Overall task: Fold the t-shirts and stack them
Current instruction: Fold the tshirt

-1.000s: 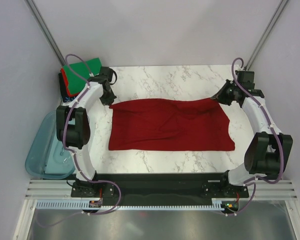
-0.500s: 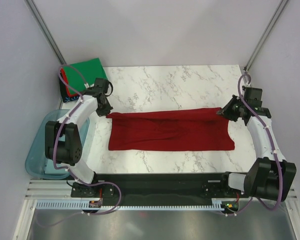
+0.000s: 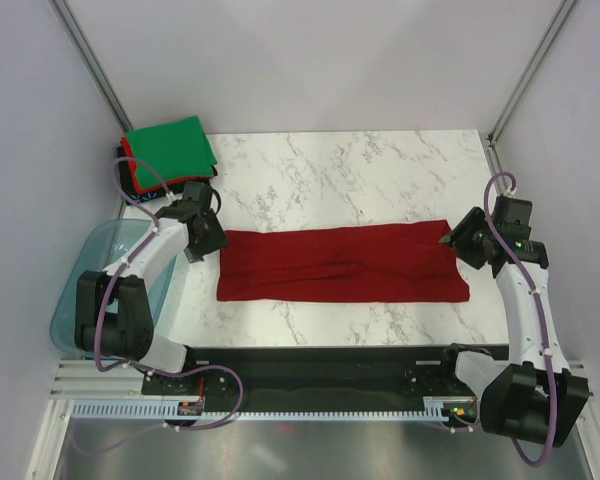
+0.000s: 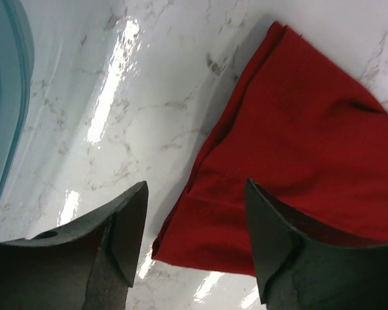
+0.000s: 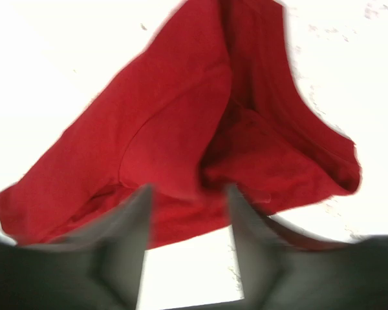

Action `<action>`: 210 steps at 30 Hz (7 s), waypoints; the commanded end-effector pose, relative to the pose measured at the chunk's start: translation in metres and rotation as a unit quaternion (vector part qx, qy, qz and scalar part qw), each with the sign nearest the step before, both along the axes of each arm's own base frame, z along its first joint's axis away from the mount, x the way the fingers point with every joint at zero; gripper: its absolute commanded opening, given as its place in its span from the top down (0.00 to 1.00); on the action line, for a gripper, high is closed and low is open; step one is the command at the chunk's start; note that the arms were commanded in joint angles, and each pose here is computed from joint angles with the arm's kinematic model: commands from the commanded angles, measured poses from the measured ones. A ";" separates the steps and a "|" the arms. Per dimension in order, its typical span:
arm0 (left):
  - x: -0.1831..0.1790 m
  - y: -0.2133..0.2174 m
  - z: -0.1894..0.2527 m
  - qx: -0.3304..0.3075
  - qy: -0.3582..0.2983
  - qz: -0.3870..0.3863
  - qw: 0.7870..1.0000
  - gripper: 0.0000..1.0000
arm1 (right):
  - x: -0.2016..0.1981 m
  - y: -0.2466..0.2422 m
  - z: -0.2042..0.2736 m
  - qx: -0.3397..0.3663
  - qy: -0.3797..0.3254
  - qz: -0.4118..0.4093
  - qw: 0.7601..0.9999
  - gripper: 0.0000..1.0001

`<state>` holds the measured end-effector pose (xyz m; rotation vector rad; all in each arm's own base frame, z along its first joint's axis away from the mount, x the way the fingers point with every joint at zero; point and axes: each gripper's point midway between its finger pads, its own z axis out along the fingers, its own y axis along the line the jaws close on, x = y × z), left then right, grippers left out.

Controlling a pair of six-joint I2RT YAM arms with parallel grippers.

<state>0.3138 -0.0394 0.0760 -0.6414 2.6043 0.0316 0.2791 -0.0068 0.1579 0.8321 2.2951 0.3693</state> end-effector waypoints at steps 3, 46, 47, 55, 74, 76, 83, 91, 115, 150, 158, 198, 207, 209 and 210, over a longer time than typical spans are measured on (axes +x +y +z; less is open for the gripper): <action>-0.004 -0.002 0.022 -0.017 -0.052 0.007 0.998 0.16 | -0.017 -0.006 -0.017 -0.007 0.034 -0.026 0.999 0.23; -0.141 -0.269 -0.054 -0.239 0.174 -0.238 0.925 0.30 | 0.283 0.237 -0.173 0.153 0.069 0.219 0.961 0.22; -0.142 -0.276 -0.047 -0.247 0.171 -0.245 0.922 0.30 | 0.303 0.253 -0.151 0.161 0.031 0.234 0.958 0.20; -0.134 -0.277 -0.031 -0.239 0.146 -0.259 0.925 0.30 | 0.330 0.262 -0.161 0.173 -0.008 0.229 0.958 0.12; -0.098 -0.203 0.096 -0.133 -0.103 -0.261 0.951 0.26 | 0.268 0.249 0.046 0.098 -0.154 0.338 0.923 0.02; -0.100 -0.189 0.089 -0.119 -0.113 -0.250 0.954 0.25 | 0.236 0.230 0.077 0.069 -0.169 0.319 0.930 0.02; -0.125 -0.169 0.039 -0.135 -0.087 -0.235 0.958 0.25 | 0.065 0.194 -0.002 0.042 -0.056 0.296 0.953 0.08; -0.147 -0.171 -0.004 -0.179 -0.068 -0.246 0.950 0.25 | -0.077 0.204 -0.077 0.078 0.024 0.332 0.940 0.17; -0.166 -0.188 -0.030 -0.259 -0.044 -0.235 0.936 0.98 | -0.134 0.218 -0.126 0.085 0.069 0.347 0.931 1.00; -0.142 -0.152 0.100 -0.137 -0.122 -0.224 0.957 0.97 | -0.095 0.229 0.017 -0.046 -0.027 0.322 0.945 1.00; -0.088 -0.149 0.113 -0.085 -0.126 -0.213 0.965 0.97 | -0.045 0.234 0.027 -0.075 -0.029 0.319 0.944 1.00; 0.171 -0.144 0.039 -0.151 0.009 -0.197 0.969 0.42 | 0.209 0.246 -0.032 -0.060 0.027 0.314 0.947 0.36; 0.157 -0.130 0.104 -0.137 -0.042 -0.191 0.971 0.42 | 0.161 0.254 0.015 -0.043 -0.012 0.330 0.943 0.33; 0.137 -0.126 0.091 -0.134 -0.022 -0.191 0.972 0.43 | 0.134 0.260 0.002 -0.029 0.001 0.342 0.939 0.33; 0.134 -0.126 0.090 -0.134 -0.029 -0.192 0.972 0.43 | 0.119 0.270 -0.004 -0.025 0.007 0.357 0.934 0.33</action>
